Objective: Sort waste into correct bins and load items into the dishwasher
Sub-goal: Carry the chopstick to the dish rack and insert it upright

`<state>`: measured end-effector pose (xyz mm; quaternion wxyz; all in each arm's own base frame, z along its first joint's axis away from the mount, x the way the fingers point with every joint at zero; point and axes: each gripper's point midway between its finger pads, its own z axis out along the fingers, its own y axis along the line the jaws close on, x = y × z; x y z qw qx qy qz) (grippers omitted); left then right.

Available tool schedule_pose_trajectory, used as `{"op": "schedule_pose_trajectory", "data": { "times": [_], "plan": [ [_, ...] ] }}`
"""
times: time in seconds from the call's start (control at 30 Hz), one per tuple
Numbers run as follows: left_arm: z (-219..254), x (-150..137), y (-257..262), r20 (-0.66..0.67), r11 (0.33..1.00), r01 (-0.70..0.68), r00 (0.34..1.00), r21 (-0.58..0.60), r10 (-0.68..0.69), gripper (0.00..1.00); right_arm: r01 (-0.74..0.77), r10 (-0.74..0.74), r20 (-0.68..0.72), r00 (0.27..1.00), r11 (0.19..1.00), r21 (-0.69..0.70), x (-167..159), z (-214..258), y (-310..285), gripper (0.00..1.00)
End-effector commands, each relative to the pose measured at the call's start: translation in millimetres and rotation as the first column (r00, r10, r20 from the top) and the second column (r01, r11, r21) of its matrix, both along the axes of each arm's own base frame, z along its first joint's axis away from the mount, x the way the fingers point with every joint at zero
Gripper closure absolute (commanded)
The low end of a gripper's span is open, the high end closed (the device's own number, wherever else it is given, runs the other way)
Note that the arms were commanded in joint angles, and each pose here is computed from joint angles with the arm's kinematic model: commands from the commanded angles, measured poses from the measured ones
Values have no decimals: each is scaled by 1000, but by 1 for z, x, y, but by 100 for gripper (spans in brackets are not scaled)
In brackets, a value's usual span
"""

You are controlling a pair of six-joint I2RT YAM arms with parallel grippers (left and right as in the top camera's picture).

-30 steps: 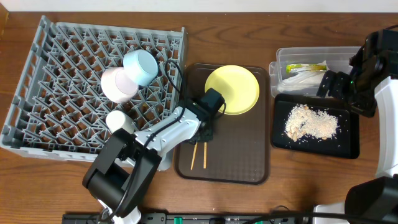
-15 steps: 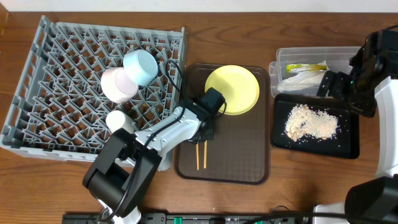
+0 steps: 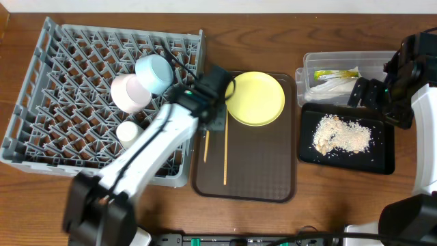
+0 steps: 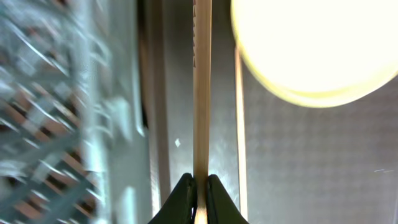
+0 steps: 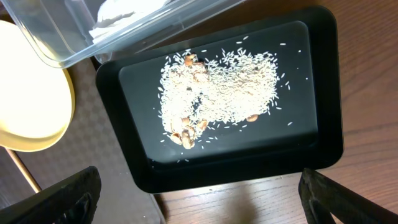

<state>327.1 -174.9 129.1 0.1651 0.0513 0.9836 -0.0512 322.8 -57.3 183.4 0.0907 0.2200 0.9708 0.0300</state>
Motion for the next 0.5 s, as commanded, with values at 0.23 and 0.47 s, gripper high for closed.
{"op": "schedule_pose_trajectory", "data": {
  "times": [0.23,0.47],
  "plan": [
    [27,47,88,151,984,-154,979,92,139,92,2,-2,27,1000,1000,9,1,8,3,1],
    [7,52,94,107,979,-167,982,113,155,92,1,-1,28,1000,1000,11,1,8,4,1]
  ]
}}
